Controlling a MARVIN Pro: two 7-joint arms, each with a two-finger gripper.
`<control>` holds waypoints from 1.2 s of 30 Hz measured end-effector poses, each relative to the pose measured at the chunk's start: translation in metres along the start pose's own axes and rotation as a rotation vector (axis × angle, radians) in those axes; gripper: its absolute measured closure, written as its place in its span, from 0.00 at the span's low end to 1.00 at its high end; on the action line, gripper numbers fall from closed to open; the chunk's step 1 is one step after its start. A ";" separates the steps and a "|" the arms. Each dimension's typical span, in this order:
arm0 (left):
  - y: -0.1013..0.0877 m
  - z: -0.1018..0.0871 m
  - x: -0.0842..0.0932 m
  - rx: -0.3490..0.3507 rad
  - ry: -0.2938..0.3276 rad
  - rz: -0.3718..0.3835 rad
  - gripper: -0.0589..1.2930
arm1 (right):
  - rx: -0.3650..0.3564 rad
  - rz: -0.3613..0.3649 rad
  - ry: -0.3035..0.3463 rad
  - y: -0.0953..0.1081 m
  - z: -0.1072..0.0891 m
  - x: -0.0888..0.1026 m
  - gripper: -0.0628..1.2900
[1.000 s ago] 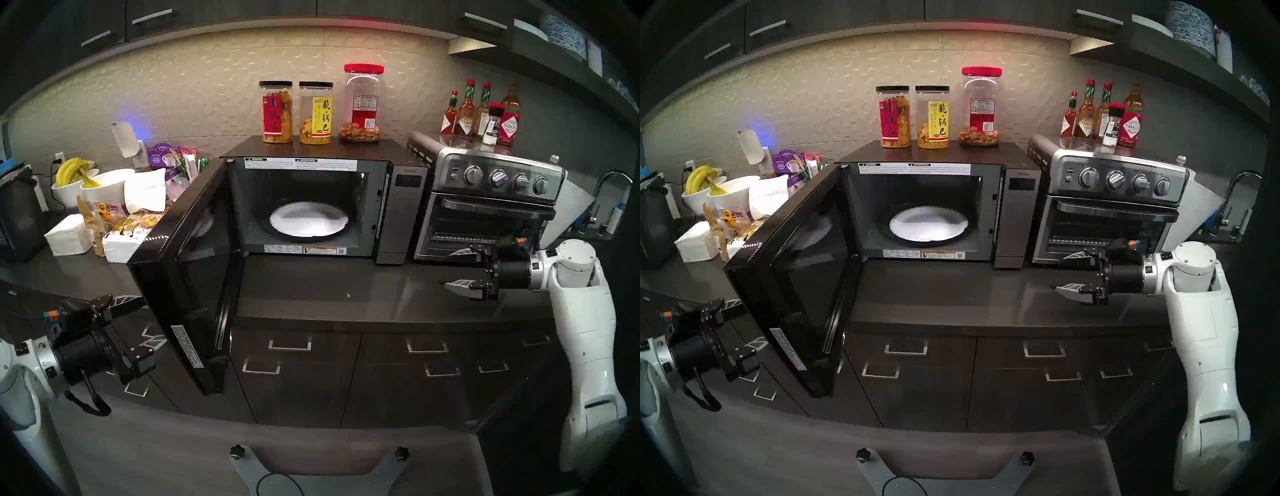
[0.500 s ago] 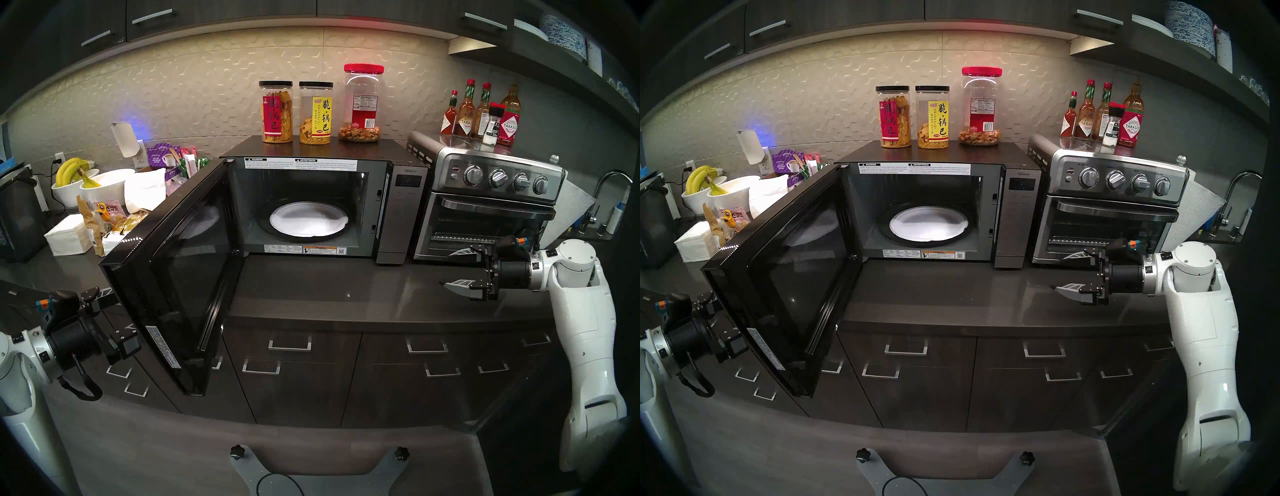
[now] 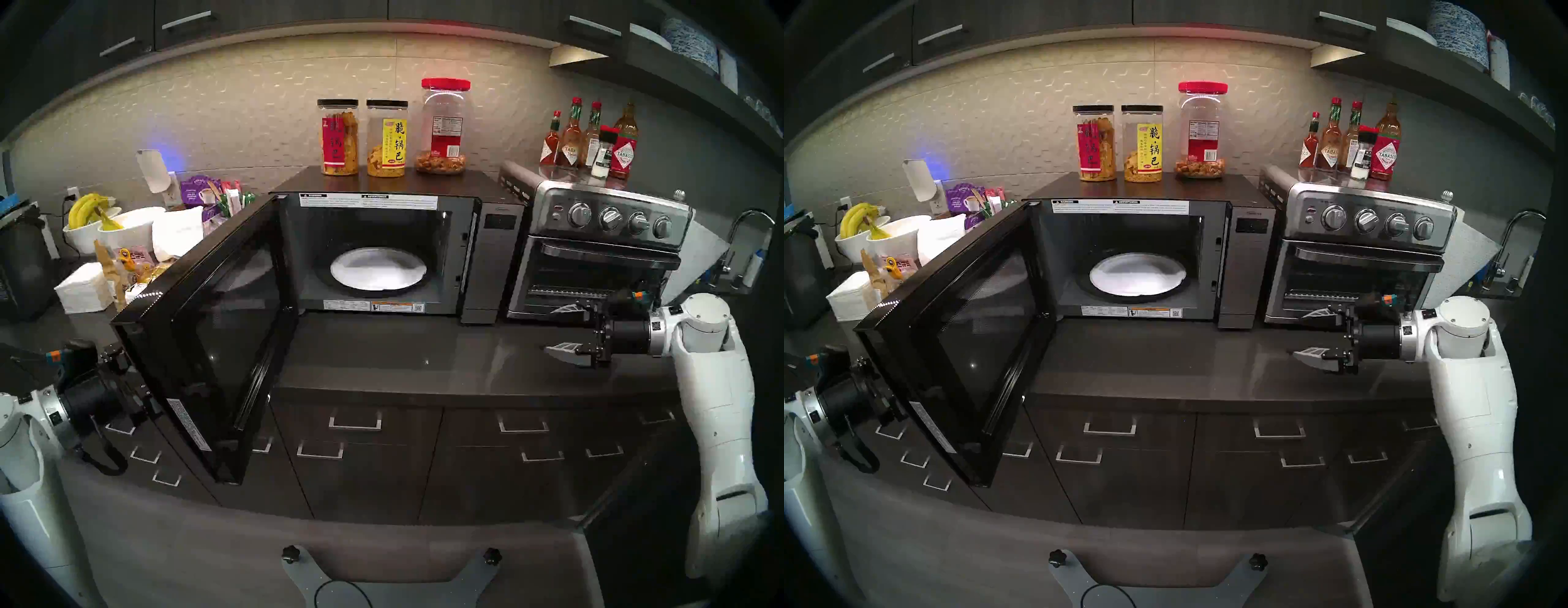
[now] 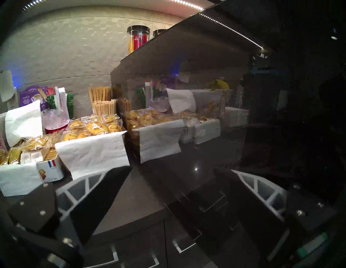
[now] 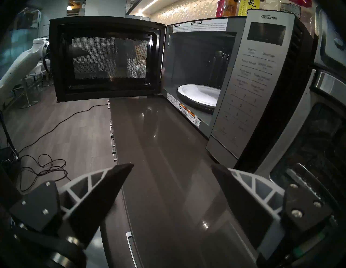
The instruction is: Open the microwave, put the plate inside, and close the door
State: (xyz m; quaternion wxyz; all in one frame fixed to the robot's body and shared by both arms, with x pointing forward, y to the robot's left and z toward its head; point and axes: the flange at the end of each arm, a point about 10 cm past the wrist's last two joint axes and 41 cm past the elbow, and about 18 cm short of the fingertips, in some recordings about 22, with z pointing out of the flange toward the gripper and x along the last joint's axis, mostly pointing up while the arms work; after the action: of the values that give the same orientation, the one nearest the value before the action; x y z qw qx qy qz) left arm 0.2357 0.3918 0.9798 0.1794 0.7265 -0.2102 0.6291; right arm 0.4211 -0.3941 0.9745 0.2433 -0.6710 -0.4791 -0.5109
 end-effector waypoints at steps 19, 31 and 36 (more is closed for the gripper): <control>0.041 0.068 0.011 -0.171 0.029 -0.021 0.03 | 0.000 0.000 0.000 0.000 0.000 0.000 0.07; 0.062 0.120 0.017 -0.176 0.007 -0.025 0.03 | -0.001 0.000 -0.001 0.000 0.000 0.000 0.07; 0.069 0.140 0.019 -0.176 -0.002 -0.030 0.03 | -0.001 0.000 -0.001 0.000 0.000 0.000 0.07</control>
State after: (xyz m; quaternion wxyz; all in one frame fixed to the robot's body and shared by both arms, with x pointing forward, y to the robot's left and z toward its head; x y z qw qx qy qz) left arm 0.3187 0.2581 0.9783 0.2520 0.7116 -0.2540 0.6046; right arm 0.4211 -0.3942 0.9745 0.2430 -0.6712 -0.4791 -0.5108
